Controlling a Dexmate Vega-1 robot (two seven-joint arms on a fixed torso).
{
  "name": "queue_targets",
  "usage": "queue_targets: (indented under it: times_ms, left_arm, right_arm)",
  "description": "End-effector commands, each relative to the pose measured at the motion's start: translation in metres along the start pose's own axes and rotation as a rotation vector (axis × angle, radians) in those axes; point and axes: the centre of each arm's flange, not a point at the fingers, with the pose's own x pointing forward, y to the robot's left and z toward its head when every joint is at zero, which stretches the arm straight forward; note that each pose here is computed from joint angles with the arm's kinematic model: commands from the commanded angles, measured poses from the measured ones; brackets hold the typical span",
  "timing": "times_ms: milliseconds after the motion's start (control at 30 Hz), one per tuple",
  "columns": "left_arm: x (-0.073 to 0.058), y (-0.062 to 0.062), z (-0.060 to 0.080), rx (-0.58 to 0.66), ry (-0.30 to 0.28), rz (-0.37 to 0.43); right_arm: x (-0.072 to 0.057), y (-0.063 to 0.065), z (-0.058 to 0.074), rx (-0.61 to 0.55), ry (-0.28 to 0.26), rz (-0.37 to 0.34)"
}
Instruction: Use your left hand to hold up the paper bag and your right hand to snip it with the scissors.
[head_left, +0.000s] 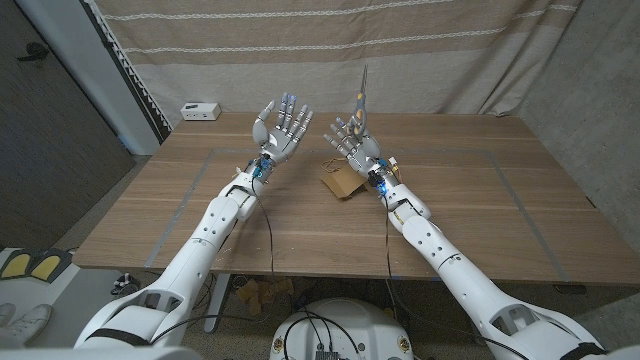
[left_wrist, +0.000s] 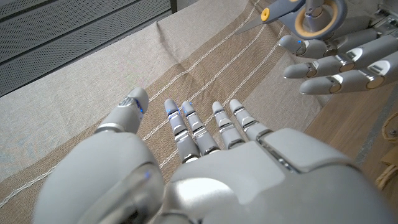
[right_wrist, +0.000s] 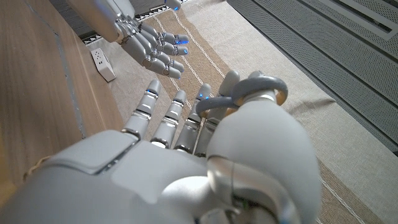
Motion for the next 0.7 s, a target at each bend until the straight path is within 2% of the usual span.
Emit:
queue_targets:
  times_ms: [33,300,700]
  left_arm:
    - [-0.0008,-0.0007,-0.0011,0.002,0.010,-0.010]
    - [-0.0002,-0.0010,-0.0015,0.002,0.016,-0.018]
    - [-0.0008,-0.0013,0.0001,0.005,0.018,-0.025]
  right_arm:
    - [0.0014,-0.0014,-0.0053,0.055,-0.009,0.022]
    - [0.0037,-0.0004,-0.0087,0.081,-0.028,0.053]
    - [0.0042,-0.0003,-0.0044,0.033,0.003,0.077]
